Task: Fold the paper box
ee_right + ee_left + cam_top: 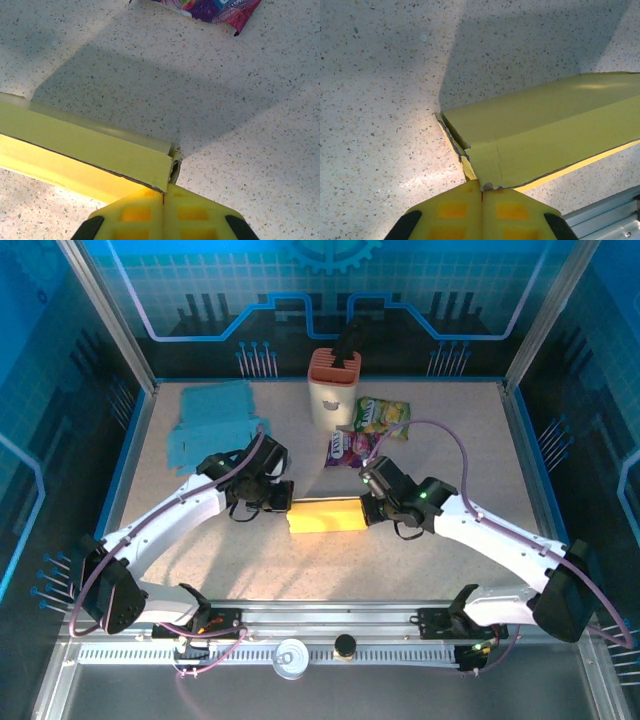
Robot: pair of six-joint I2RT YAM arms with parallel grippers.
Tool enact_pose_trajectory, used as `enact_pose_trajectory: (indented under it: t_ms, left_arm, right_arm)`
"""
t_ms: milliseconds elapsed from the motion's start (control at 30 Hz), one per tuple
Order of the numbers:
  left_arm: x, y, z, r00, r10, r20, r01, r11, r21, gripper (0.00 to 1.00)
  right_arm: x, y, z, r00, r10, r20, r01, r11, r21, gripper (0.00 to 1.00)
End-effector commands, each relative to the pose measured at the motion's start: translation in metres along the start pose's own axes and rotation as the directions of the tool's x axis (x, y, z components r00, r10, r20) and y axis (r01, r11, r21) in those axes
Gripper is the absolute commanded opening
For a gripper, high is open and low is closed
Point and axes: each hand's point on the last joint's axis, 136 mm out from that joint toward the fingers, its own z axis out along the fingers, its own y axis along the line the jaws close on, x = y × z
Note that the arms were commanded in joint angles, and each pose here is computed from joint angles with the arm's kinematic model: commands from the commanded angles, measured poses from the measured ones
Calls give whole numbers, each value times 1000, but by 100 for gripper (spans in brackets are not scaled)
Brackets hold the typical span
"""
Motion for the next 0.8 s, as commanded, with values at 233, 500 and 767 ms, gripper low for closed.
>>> enact_pose_trajectory:
  t_ms: [233,500,767]
  left_arm:
    - [-1,-16,1,1000,-14,11,12,989,149,0]
    - [5,-9,6,1000,-11,-2,11,992,130,0]
    - [8,-1,5,1000,6,-8,-5,996,90,0]
  right_arm:
    - [-10,18,-1,1000,-13,0,13,996,-84,0]
    - [-9,15,1,1000,-11,-2,11,997,-75,0]
    - [-9,15,1,1000,-16,-1,16,997,-71,0]
